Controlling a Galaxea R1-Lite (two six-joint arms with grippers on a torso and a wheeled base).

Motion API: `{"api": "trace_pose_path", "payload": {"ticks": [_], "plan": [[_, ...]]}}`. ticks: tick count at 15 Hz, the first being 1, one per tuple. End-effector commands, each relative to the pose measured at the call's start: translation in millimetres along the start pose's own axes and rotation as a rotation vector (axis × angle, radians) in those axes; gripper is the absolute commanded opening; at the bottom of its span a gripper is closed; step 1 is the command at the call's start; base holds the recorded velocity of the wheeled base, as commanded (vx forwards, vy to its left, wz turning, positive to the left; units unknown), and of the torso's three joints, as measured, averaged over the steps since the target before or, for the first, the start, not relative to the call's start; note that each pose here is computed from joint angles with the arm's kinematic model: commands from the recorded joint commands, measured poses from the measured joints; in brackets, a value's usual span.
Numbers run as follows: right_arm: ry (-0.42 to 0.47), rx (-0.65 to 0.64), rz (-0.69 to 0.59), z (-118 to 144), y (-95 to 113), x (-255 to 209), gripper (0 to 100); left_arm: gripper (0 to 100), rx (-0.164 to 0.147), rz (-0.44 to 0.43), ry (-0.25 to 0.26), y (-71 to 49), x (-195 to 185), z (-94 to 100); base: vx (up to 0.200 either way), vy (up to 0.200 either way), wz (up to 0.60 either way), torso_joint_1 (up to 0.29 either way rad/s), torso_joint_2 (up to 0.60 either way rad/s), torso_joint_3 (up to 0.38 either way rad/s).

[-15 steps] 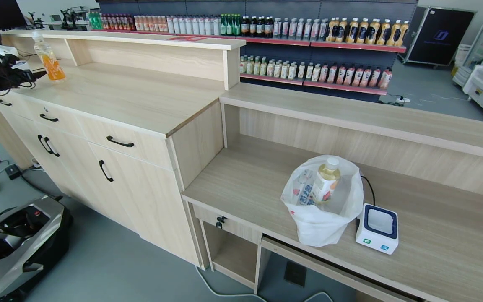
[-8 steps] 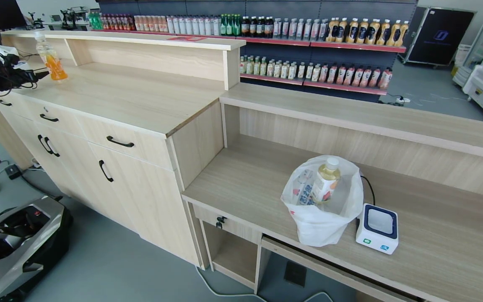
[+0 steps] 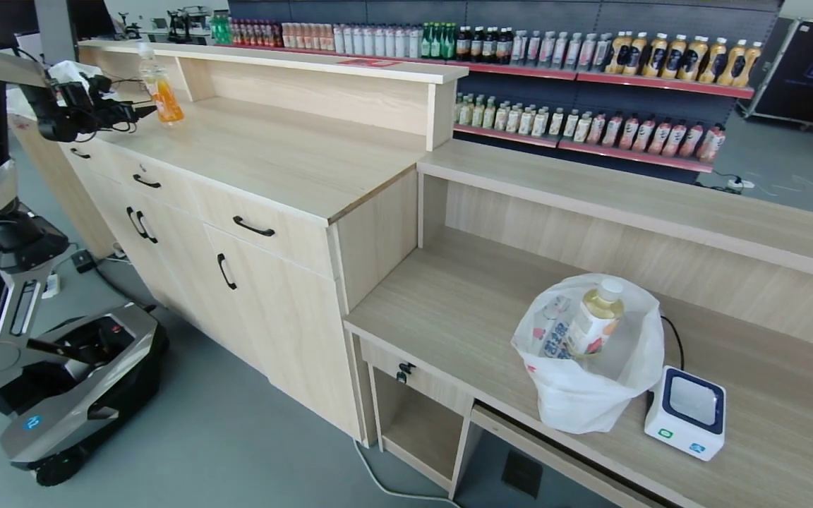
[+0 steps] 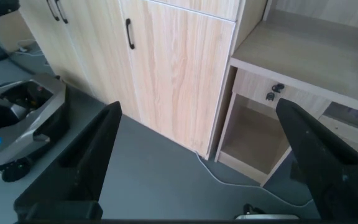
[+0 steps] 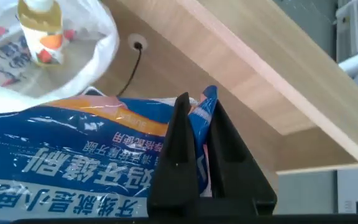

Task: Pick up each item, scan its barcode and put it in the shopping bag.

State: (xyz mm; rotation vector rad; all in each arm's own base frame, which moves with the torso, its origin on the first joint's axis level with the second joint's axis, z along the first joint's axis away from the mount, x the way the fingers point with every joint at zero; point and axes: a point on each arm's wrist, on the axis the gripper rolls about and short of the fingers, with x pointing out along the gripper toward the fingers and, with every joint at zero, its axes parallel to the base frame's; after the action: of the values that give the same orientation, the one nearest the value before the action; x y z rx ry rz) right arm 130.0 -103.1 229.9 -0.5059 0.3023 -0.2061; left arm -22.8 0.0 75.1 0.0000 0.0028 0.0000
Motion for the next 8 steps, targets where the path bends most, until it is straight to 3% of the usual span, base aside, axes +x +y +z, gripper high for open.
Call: {"api": "trace_pose_path", "payload": {"ticks": [1, 2, 4, 8], "plan": [[-0.075, 0.020, 0.029, 30.8, 25.2, 25.8, 0, 100, 0.000, 0.000, 0.000, 0.0, 0.0, 0.0, 0.000, 0.000, 0.60, 0.012, 0.01, 0.002], [-0.108, 0.023, 0.099, 45.5, 52.2, 36.6, 0, 100, 0.000, 0.000, 0.000, 0.0, 0.0, 0.0, 0.000, 0.000, 0.60, -0.007, 0.00, 0.002], [-0.117, 0.031, 0.255, 50.0, 83.4, 46.7, 0, 100, 0.000, 0.000, 0.000, 0.0, 0.0, 0.0, 0.000, 0.000, 0.00, 0.000, 0.00, 0.000], [0.041, 0.255, 0.383, 26.9, 114.7, 60.8, 0, 100, 0.000, 0.000, 0.000, 0.0, 0.0, 0.0, 0.000, 0.000, 0.00, 0.000, 0.00, 0.000]]}}
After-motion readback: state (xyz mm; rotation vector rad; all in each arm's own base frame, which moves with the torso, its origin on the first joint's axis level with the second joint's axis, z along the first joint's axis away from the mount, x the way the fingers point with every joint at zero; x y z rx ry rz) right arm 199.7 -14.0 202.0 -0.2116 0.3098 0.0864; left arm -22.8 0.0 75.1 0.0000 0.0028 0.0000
